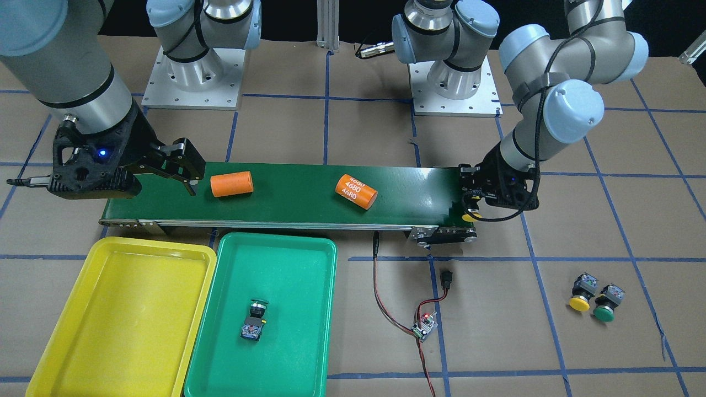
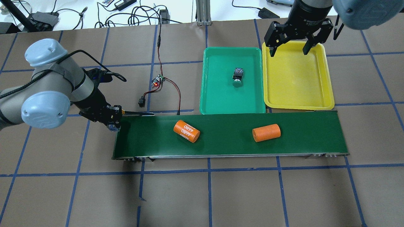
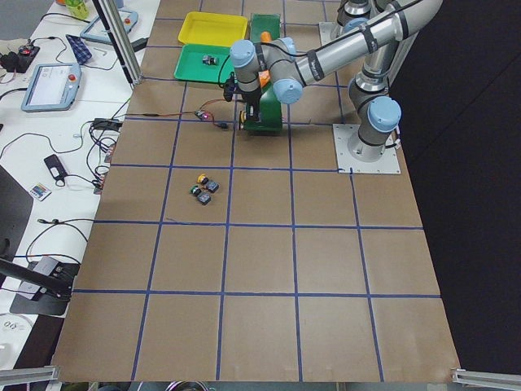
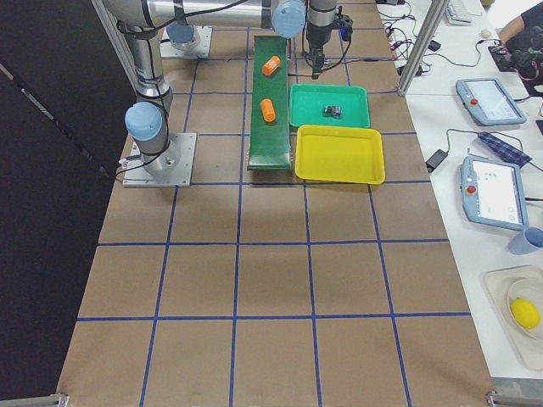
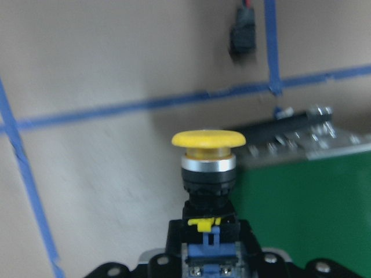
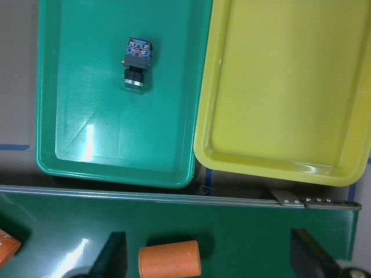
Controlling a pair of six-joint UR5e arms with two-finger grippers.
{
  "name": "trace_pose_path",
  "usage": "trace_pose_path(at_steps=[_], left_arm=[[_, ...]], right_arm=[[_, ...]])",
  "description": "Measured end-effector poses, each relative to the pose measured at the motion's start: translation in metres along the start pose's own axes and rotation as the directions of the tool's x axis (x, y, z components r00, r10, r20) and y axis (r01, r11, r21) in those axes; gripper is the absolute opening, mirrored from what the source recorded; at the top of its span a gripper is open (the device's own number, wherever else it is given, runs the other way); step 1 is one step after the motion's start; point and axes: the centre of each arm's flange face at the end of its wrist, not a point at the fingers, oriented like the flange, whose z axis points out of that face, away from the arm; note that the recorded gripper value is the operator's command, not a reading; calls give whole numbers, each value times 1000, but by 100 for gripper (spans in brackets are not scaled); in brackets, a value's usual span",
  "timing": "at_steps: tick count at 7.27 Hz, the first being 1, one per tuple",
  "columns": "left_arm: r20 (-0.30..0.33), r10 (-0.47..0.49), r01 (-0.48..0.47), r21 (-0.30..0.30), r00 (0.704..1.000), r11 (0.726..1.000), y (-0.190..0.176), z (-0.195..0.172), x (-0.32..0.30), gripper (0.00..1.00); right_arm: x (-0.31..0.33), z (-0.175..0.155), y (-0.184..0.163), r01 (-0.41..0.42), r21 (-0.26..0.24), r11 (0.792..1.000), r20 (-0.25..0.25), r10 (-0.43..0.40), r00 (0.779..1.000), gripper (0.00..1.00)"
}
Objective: Sort buttons by color to trays
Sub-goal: 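Place the yellow button on the conveyor and open the left gripper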
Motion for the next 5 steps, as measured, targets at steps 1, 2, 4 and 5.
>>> trace_pose_path(at_steps=[1,2,4,5], left_arm=[[-30,-29,29,0,999,1000,21,6,18,0],[-37,-36,36,-9,999,999,31,13,35,0],[-36,-28,28,-9,999,1000,28,26,49,58],[-33,-23,24,13,999,1000,21,29,49,100]], right_arm=[[0,2,1,1,-2,1000,1,-1,1000,100],[-1,4,2,3,-9,1000,1,-3,1000,100],[-1,6,4,6,-16,1000,1,-6,1000,100],[-1,6,4,7,-17,1000,0,-7,1000,100]])
